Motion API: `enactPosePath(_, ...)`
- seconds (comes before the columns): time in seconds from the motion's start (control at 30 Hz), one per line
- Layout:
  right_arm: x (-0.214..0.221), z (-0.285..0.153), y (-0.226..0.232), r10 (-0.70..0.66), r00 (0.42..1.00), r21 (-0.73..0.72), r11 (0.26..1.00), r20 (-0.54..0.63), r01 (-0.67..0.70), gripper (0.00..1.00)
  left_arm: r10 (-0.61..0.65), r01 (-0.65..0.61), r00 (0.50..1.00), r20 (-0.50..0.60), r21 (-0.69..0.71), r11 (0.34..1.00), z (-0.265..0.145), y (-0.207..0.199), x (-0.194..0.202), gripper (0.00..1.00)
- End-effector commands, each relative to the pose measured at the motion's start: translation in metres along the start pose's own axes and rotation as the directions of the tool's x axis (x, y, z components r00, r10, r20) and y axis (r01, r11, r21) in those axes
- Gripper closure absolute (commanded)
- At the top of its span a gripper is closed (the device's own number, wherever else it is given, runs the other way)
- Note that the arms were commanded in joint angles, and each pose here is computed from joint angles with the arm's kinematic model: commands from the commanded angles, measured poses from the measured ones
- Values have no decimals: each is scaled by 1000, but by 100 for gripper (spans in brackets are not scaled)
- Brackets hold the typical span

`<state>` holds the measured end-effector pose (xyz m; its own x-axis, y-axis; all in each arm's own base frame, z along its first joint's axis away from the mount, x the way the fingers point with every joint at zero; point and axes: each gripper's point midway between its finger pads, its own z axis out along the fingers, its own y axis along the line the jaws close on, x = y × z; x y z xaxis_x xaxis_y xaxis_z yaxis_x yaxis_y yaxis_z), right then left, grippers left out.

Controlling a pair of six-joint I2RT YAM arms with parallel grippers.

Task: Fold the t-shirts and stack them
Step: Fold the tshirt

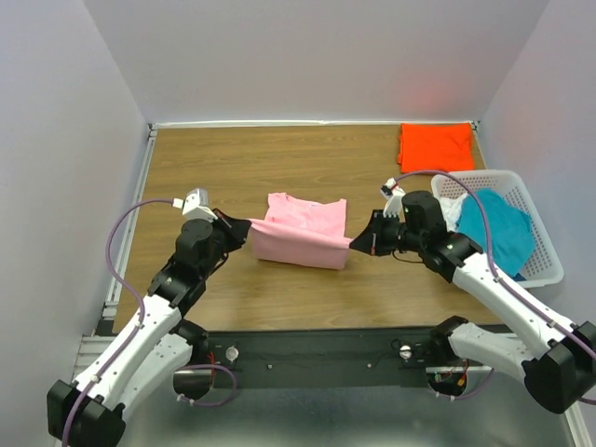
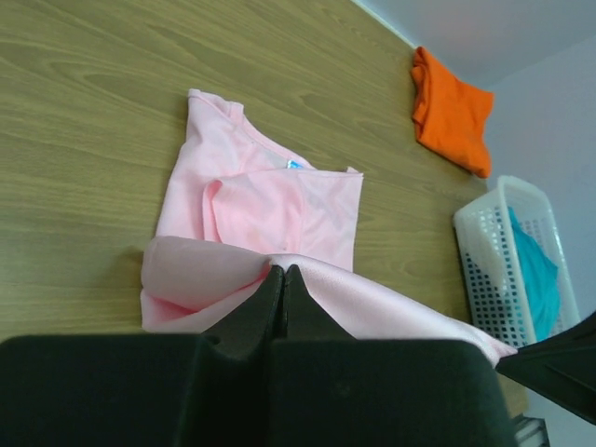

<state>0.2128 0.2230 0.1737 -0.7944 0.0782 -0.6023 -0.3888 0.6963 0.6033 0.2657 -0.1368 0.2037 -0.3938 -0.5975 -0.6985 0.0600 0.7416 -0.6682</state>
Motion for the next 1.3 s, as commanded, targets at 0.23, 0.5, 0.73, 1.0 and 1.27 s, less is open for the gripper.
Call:
enactPosePath(0.23, -38, 14, -26, 12, 998, 197, 980, 66, -25, 99, 47, -30, 989, 142, -124, 992, 26, 3, -42, 100)
enactPosePath(0.5, -66, 23, -39, -10, 993, 295, 955, 117, -26, 99, 100, -74, 986, 132, -184, 980, 51, 4, -54, 100)
enactPosePath(0.73, -80, 38, -56, -11, 994, 356, 934, 108, -29, 99, 124, -102, 988, 92, -220, 970, 86, 11, -53, 100)
enactPosePath(1.0, -99, 70, -79, 49, 993, 383, 920, 108, -87, 99, 126, -112, 991, 50, -229, 967, 127, 21, -54, 100)
enactPosePath(1.27, -120, 96, -110, 72, 991, 430, 896, 110, -112, 99, 141, -145, 989, -33, -245, 959, 175, 33, -45, 100)
